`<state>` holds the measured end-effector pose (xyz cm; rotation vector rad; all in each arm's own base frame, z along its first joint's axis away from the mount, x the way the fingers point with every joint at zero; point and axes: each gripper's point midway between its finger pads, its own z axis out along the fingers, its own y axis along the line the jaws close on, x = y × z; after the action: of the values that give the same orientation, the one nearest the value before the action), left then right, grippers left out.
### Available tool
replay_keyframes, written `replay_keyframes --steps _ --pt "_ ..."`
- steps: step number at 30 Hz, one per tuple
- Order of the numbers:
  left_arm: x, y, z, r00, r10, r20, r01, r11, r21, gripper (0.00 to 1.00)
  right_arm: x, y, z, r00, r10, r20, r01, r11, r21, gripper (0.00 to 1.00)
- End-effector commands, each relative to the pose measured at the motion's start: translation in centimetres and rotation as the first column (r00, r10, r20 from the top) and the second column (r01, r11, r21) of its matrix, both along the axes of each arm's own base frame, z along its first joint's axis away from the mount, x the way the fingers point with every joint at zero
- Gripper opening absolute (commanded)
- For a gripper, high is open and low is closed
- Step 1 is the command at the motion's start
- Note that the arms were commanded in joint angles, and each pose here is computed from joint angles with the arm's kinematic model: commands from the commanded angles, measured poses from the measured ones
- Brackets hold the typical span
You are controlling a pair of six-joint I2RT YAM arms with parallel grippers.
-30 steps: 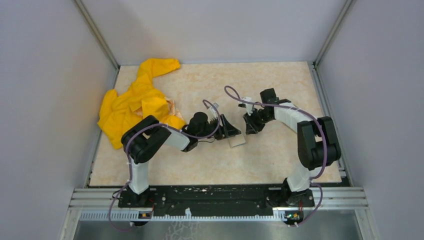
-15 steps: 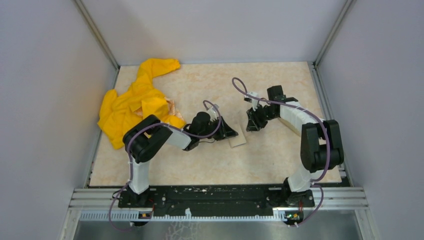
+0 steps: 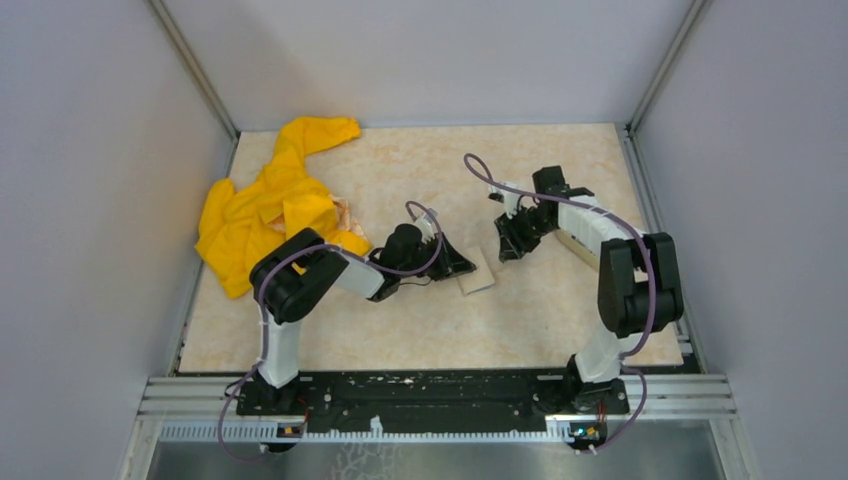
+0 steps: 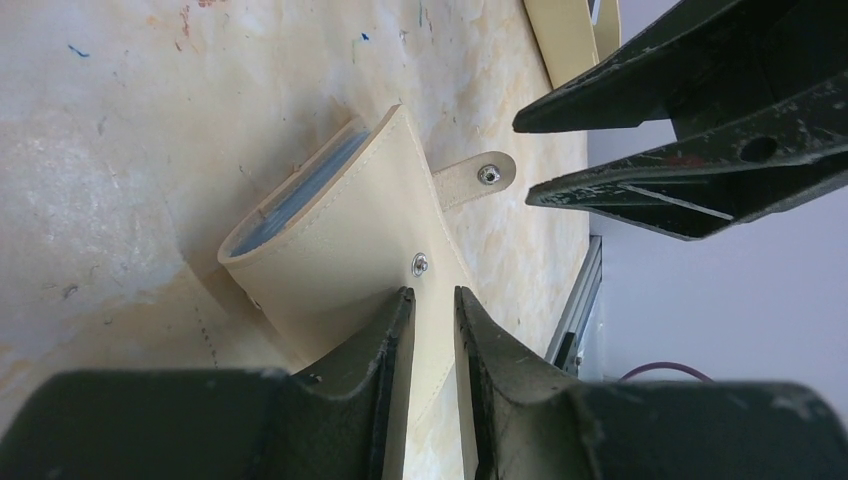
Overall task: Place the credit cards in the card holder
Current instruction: Close the card holder at the center of the board.
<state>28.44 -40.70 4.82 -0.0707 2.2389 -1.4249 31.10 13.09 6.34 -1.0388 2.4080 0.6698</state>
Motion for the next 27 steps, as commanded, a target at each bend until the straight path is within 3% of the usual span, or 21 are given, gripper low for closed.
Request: replay_keyframes --steps 1,5,12,17,21,27 --pt "-0.2 0.8 -3.6 0.998 0.030 -0.049 -0.025 0.995 0.093 0.28 0.8 -0.2 0.1 1.000 -0.023 -0.020 0.023 1.000 -0.012 0.37" --pt "-0.3 0.7 -3.5 0.999 0.022 -0.047 -0.018 0.996 0.089 0.29 0.7 0.0 -0.5 0.998 -0.028 -0.054 0.028 1.000 -0.010 0.29" --pt "-0.4 0.8 -3.5 0.998 0.024 -0.058 -0.019 0.997 0.081 0.29 1.6 0.2 0.2 0.999 -0.040 -0.024 0.040 0.999 -0.008 0.00" --pt "-0.2 0.3 -3.6 0.993 0.067 -0.100 -0.058 0.994 0.090 0.28 2.8 1.6 2.2 0.997 0.010 0.082 -0.007 1.000 -0.029 0.00" --pt "0.2 -0.3 -4.0 0.985 0.116 -0.124 -0.101 0.988 0.119 0.27 1.8 4.3 1.9 0.988 0.128 0.086 -0.122 0.990 -0.071 0.00" --pt "1.0 -0.8 -4.7 0.976 0.161 -0.145 -0.141 0.980 0.140 0.27 1.4 6.1 1.9 0.977 0.193 0.090 -0.187 0.980 -0.070 0.00"
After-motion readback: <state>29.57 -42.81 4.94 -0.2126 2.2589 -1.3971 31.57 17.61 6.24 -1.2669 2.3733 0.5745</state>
